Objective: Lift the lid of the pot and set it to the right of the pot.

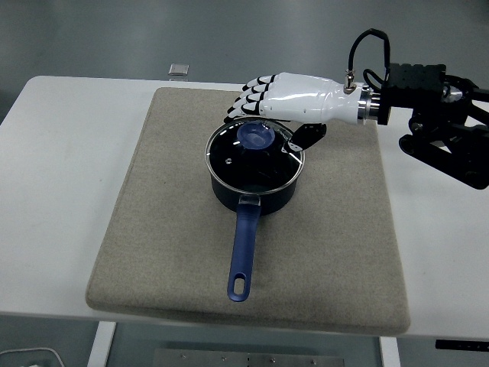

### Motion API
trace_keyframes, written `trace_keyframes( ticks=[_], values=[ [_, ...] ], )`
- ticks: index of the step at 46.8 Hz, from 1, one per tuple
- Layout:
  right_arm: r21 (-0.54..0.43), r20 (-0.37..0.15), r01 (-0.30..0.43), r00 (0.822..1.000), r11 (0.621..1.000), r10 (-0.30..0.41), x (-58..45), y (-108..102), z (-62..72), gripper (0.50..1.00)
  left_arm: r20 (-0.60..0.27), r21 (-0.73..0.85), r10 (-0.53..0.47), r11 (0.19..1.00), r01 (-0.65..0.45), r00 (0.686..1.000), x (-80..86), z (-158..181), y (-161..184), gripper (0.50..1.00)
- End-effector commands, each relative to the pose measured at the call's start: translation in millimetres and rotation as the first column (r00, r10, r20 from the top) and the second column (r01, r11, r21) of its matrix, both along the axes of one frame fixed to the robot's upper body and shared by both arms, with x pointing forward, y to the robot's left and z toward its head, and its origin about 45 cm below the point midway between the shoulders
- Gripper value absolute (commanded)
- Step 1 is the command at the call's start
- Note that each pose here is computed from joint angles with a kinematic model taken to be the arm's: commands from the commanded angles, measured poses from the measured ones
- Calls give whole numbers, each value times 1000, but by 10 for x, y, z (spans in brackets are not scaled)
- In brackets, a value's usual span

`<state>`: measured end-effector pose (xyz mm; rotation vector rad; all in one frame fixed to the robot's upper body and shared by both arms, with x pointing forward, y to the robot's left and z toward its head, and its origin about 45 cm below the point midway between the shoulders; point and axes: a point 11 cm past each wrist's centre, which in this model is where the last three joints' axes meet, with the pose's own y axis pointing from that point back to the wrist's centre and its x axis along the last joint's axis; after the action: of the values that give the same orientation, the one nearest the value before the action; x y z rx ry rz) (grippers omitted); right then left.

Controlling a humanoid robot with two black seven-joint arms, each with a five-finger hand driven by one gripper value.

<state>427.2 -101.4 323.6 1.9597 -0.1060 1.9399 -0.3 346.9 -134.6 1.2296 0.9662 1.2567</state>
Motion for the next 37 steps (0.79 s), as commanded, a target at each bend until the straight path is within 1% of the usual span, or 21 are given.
trace_keyframes(
  ticks=[1, 2, 7, 12, 16, 22, 30, 37],
  values=[
    [2, 3, 0, 1000, 1000, 0, 6, 16, -14, 909, -1, -1, 0, 1000, 0, 1000, -2, 0, -1, 1000],
    [4, 6, -1, 1000, 1000, 1, 8, 22, -6, 909, 1, 0, 0, 1000, 0, 1000, -1, 0, 0, 1000],
    [-6, 10, -2, 1000, 1000, 2, 6, 12, -51, 909, -1, 0, 0, 1000, 0, 1000, -2, 0, 1, 1000],
    [-3, 8, -11, 1000, 1000, 11, -7, 64, -77, 909, 0, -1, 0, 1000, 0, 1000, -1, 0, -1, 1000],
    [-1, 10, -11, 1000, 1000, 11, 1, 89, -83, 909, 1, 0, 0, 1000, 0, 1000, -1, 0, 0, 1000],
    [2, 18, -5, 1000, 1000, 5, 19, 73, -76, 909, 1, 0, 0, 1000, 0, 1000, -1, 0, 0, 1000],
    [2, 17, -5, 1000, 1000, 5, 17, 71, -86, 909, 1, 0, 0, 1000, 0, 1000, -1, 0, 0, 1000],
    [-19, 11, -16, 1000, 1000, 16, -12, 81, -165, 909, -1, 1, 0, 1000, 0, 1000, -2, 0, 1, 1000]
  ],
)
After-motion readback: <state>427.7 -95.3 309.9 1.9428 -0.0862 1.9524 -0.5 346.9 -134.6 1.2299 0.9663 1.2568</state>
